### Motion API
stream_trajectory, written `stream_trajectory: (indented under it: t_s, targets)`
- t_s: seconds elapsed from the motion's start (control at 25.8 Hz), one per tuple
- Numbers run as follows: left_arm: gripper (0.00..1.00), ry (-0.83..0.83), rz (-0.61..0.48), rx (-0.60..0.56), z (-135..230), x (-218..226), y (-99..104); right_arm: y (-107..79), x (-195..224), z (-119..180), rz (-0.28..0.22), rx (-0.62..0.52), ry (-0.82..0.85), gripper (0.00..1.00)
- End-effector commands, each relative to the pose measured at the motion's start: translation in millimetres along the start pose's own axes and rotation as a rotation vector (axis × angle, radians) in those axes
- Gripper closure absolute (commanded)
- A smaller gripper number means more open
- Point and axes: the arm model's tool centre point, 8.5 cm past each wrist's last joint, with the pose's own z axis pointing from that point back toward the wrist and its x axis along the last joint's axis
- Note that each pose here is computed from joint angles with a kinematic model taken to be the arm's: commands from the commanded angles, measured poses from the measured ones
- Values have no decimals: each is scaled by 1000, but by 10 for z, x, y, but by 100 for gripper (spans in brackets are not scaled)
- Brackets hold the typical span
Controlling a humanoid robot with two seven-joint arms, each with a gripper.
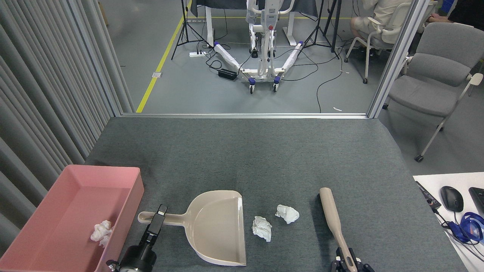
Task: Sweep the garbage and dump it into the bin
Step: 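Lift the wooden brush with the right gripper toward the tissues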
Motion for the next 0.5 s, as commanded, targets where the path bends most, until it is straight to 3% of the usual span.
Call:
stream_trajectory:
  t_s: [0.0, 0.12, 0.27, 0.35, 0.46]
  targets:
    - [23, -6, 1, -2, 3, -5, -8, 3, 10, -2, -2, 8, -14, 92]
    - [27, -9, 1, 0, 3, -2, -7, 0, 26, -1, -1, 7, -39, 100]
    - [35, -10, -1, 4, 3, -2, -10, -30, 110, 33, -1, -1, -94, 100]
    - [35, -11, -2, 5, -3, 3, -7, -152, 148, 26, 6, -31, -113, 100]
    - [38, -11, -3, 2, -1, 2, -7, -129, 289, 37, 11, 34, -172, 100]
